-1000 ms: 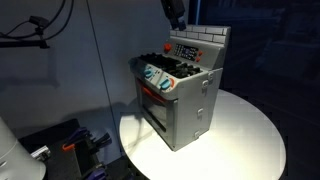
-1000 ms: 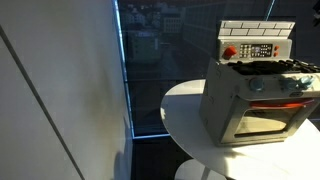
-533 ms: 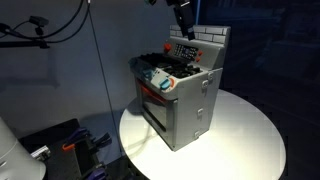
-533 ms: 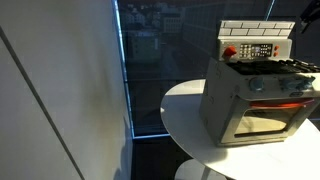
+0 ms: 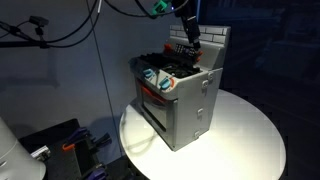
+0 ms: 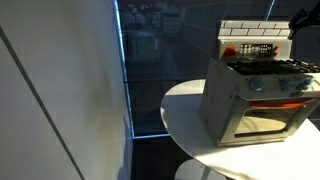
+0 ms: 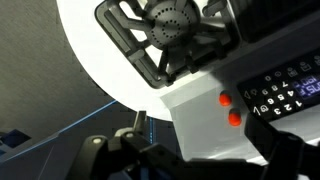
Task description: Press the right upper button on the stove
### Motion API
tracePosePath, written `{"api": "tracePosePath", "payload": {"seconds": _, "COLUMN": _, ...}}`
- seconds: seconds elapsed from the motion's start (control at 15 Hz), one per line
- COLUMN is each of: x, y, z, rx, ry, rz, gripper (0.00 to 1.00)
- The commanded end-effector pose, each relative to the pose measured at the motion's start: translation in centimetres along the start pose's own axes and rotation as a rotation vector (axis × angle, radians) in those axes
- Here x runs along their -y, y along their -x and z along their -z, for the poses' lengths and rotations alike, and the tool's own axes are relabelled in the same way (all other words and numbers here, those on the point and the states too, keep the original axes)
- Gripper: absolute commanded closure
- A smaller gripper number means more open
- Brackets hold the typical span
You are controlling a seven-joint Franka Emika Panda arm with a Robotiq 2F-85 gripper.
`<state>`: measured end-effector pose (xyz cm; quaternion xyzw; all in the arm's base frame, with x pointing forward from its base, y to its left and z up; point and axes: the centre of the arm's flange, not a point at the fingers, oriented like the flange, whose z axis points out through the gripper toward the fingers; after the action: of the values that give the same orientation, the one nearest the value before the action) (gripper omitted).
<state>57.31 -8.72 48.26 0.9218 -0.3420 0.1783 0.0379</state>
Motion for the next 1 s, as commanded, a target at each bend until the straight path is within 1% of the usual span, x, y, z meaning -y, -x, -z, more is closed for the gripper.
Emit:
{"api": "tracePosePath", "payload": {"seconds": 0.0, "x": 0.8, "y": -1.3, "z": -0.8, "rx": -0.011, "ry": -0.001, "rz": -0.029, "gripper": 0.0}}
{"api": "tracePosePath", "payload": {"seconds": 0.33, "x": 1.2, "y": -2.0, "z": -1.7, "rx": 0.004, "ry": 0.003, "rz": -0.033, "gripper": 0.0}}
{"api": "tracePosePath", "payload": {"seconds": 0.93, "x": 1.5, "y": -2.1, "z": -3.1, "rx": 0.032, "ry": 0.015, "rz": -0.033, "gripper": 0.0}}
